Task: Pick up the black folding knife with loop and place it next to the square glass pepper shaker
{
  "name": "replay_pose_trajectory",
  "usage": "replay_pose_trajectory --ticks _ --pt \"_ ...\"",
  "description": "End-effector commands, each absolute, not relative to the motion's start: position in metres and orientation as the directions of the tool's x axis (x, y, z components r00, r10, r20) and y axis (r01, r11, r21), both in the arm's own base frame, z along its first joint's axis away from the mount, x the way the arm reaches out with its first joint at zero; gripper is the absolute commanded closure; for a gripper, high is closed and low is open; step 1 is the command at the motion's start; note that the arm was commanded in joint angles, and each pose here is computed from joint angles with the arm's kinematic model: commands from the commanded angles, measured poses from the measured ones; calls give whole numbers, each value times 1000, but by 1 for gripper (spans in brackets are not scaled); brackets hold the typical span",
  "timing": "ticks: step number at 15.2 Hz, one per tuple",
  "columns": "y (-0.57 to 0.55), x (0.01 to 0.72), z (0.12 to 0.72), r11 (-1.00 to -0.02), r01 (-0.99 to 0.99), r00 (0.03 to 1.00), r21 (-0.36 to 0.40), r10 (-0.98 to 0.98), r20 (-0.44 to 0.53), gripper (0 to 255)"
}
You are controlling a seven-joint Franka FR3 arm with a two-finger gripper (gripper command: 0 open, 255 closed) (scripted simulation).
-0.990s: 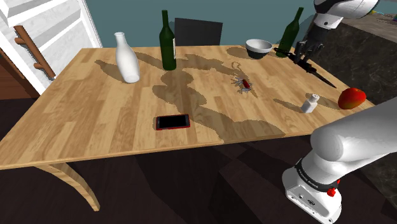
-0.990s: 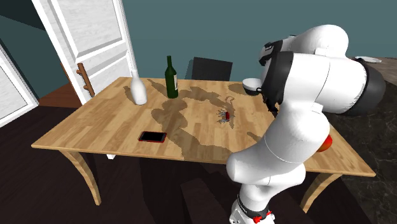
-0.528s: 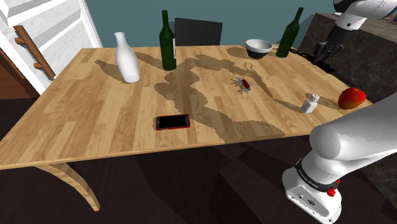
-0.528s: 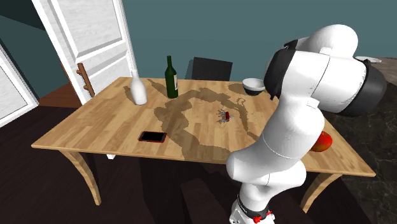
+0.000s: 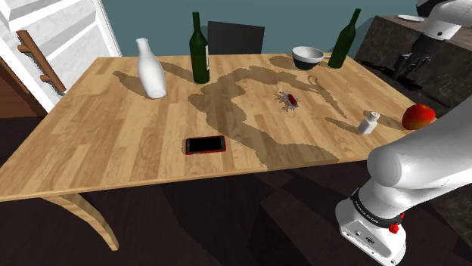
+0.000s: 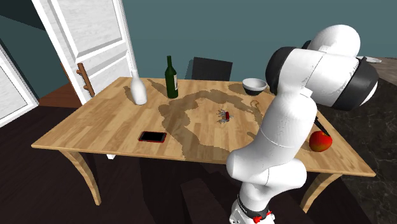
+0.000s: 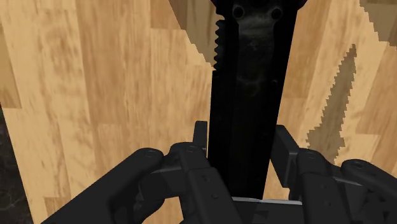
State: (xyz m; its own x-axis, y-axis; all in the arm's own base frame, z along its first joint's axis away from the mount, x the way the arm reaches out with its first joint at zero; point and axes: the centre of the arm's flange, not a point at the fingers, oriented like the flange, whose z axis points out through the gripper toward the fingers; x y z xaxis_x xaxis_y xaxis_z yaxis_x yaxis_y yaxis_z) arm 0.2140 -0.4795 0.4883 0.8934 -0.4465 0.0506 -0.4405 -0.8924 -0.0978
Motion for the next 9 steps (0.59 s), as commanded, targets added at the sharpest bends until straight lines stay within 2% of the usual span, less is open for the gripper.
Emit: replay_pose_trajectory --ticks 1,9 --pt "-481 212 479 -893 -439 894 -97 -445 51 255" --pt "-481 212 437 -893 -439 894 -97 -445 51 255"
